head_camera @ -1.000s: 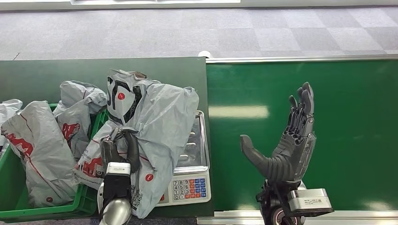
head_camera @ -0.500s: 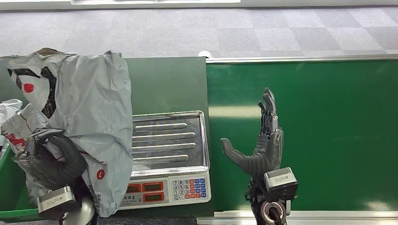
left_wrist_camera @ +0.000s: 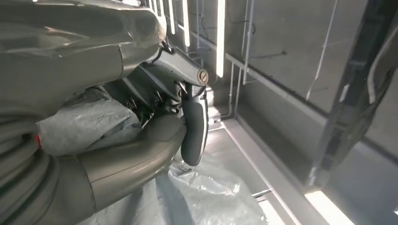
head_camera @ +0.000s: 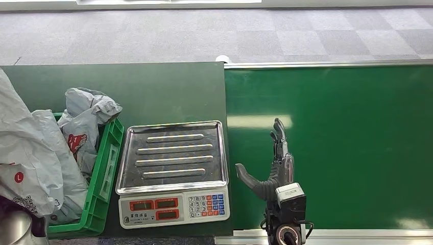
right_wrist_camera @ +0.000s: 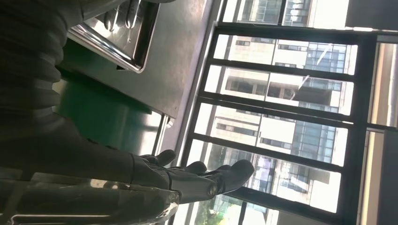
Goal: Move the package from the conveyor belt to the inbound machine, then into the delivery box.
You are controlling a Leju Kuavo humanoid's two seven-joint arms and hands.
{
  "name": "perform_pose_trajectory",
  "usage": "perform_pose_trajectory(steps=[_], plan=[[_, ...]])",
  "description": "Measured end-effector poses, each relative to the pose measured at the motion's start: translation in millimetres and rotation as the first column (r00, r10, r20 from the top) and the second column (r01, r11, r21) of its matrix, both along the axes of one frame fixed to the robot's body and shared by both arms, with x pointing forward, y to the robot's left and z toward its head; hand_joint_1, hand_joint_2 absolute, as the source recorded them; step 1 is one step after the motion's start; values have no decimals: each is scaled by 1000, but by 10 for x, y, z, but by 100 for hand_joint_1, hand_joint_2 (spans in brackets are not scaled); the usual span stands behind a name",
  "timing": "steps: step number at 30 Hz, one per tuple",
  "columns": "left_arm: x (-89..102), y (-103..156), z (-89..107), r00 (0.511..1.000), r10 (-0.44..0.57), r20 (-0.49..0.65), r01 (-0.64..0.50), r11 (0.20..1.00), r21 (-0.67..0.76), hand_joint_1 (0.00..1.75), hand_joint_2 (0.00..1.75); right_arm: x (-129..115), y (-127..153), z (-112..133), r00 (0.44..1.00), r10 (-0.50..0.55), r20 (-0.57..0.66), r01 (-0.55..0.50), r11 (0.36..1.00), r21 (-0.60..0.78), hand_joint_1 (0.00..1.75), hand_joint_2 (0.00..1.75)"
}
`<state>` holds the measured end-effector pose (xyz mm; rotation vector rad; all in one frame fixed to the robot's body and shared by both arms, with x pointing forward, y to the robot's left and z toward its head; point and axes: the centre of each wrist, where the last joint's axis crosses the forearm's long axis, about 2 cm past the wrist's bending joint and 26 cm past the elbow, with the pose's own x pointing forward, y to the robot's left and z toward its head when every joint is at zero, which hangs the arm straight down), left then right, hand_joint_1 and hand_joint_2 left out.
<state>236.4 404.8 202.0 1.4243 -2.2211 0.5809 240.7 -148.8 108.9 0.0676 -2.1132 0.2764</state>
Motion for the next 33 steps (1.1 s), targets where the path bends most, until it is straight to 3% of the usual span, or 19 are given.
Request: perform_pose_trajectory(steps=[4,6,7,10,11,12,19,33], plan=[[-8,131,-79,996,41,-75,-41,999,-10,173,175,-43,-10,-65,1000,-5,-27,5,1000,2,0,175],[-1,174,-132,990,57,-129,-59,998,-10,162,175,-65,-17,-98,999,-8,-40,8,1000,1,0,175],[11,188,-158,984,64,-165,-66,998,-7,142,175,-73,-21,-112,999,-9,-45,9,1000,0,0,175],[85,181,-224,961,58,-272,-61,998,-5,34,175,-90,-30,-142,998,-12,-56,12,1000,-2,0,175],[118,162,-241,954,44,-298,-49,999,-9,11,175,-94,-33,-149,998,-13,-59,13,1000,-2,0,175],[153,135,-256,947,27,-320,-33,999,-13,2,175,-99,-36,-157,998,-14,-62,14,1000,-2,0,175],[288,-46,-284,939,-46,-342,38,999,-28,0,175,-108,-56,-201,997,-22,-79,21,1000,-7,0,175],[302,-254,-235,977,-139,-164,138,990,-19,0,175,-113,-86,-260,994,-33,-104,32,999,-6,0,175]])
